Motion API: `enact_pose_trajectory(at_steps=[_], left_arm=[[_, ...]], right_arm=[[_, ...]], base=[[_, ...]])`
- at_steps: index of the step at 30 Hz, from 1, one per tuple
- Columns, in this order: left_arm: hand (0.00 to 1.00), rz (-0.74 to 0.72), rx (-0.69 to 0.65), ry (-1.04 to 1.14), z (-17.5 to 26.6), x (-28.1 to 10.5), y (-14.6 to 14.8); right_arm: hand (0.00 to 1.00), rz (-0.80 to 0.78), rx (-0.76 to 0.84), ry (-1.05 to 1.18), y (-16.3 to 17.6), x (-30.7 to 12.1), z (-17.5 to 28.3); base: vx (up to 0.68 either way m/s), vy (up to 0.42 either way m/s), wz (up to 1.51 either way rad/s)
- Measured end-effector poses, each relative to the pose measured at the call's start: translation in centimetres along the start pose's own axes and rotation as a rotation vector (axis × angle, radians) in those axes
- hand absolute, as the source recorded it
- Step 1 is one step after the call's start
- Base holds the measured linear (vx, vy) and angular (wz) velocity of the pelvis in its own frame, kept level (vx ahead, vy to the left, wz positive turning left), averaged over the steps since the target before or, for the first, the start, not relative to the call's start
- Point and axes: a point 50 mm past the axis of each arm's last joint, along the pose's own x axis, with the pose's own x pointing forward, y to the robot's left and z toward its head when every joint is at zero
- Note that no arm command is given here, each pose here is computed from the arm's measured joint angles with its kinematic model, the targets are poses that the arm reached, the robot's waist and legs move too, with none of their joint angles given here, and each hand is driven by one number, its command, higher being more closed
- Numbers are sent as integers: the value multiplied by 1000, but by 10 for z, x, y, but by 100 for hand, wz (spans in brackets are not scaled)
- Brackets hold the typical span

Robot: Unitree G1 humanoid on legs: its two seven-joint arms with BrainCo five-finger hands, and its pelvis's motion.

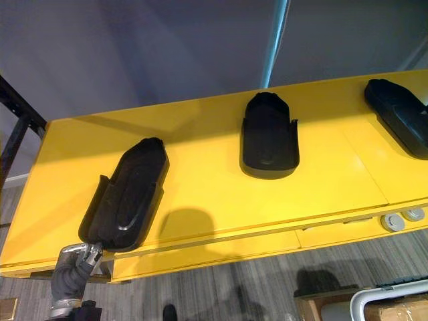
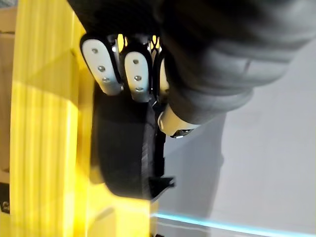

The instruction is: Walk over and take plastic housings, then place them on the shelf

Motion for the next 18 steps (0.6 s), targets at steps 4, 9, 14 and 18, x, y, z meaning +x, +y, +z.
enact_pose_trajectory(at_steps=[4, 9, 14, 18], left_arm=[[100, -32, 16, -28, 2, 9, -5], [100, -76, 18, -59, 4, 20, -14], [100, -117, -8, -83, 5, 29, -24], [100, -160, -40, -86, 4, 32, -35]], right_arm=[[0, -13, 57, 8, 0, 0, -1], [0, -9, 69, -3, 3, 1, 3], [0, -4, 72, -13, 5, 2, 7], [0, -6, 82, -12, 6, 2, 7]], base=[[19, -10, -7], [43, -16, -11], [0, 0, 0], [0, 0, 0]])
